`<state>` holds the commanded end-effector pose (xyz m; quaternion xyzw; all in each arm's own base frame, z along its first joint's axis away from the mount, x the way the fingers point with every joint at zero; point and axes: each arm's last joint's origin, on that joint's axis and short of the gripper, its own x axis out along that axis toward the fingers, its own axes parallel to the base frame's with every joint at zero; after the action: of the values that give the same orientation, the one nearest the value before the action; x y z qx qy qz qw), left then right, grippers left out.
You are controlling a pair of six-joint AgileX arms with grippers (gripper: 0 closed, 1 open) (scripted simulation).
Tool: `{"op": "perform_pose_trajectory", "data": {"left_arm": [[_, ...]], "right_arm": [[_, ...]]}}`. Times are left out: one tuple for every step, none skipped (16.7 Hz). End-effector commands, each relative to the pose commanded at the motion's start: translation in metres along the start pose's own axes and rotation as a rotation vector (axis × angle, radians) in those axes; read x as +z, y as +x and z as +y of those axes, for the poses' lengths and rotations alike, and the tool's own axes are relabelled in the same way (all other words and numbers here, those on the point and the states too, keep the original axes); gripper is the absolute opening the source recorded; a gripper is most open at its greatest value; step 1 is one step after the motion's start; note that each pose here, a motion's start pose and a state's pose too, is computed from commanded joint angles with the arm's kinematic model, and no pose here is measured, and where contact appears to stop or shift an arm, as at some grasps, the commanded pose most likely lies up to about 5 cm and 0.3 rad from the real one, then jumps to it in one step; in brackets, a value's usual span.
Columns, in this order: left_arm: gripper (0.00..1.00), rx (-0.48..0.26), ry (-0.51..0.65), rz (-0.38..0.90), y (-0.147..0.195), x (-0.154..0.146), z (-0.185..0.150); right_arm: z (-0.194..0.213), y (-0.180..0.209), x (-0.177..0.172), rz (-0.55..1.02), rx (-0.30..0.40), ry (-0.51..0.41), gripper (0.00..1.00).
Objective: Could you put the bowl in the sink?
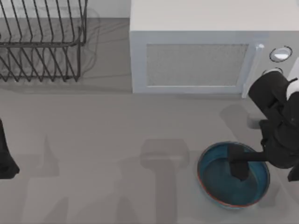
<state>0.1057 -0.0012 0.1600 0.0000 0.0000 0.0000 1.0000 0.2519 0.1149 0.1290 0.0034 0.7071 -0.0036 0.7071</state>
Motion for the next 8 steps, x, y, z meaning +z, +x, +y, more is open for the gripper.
{"op": "perform_pose_trajectory", "data": {"left_arm": [[1.0,0.0,0.0,0.0,0.0,0.0,0.0],[1.0,0.0,0.0,0.0,0.0,0.0,0.0],[1.0,0.0,0.0,0.0,0.0,0.0,0.0],[1.0,0.0,0.0,0.0,0.0,0.0,0.0],[1.0,0.0,0.0,0.0,0.0,0.0,0.0],[1.0,0.0,0.0,0.0,0.0,0.0,0.0],[1.0,0.0,0.0,0.0,0.0,0.0,0.0],[1.0,0.0,0.0,0.0,0.0,0.0,0.0]], "right_arm": [[0.0,0.0,0.0,0.0,0.0,0.0,0.92],[0.0,0.0,0.0,0.0,0.0,0.0,0.85],[0.0,0.0,0.0,0.0,0.0,0.0,0.77],[0.0,0.0,0.0,0.0,0.0,0.0,0.7],[0.0,0.0,0.0,0.0,0.0,0.0,0.62],[0.0,0.0,0.0,0.0,0.0,0.0,0.55],[0.0,0.0,0.0,0.0,0.0,0.0,0.47],[0.0,0.0,0.0,0.0,0.0,0.0,0.4]]}}
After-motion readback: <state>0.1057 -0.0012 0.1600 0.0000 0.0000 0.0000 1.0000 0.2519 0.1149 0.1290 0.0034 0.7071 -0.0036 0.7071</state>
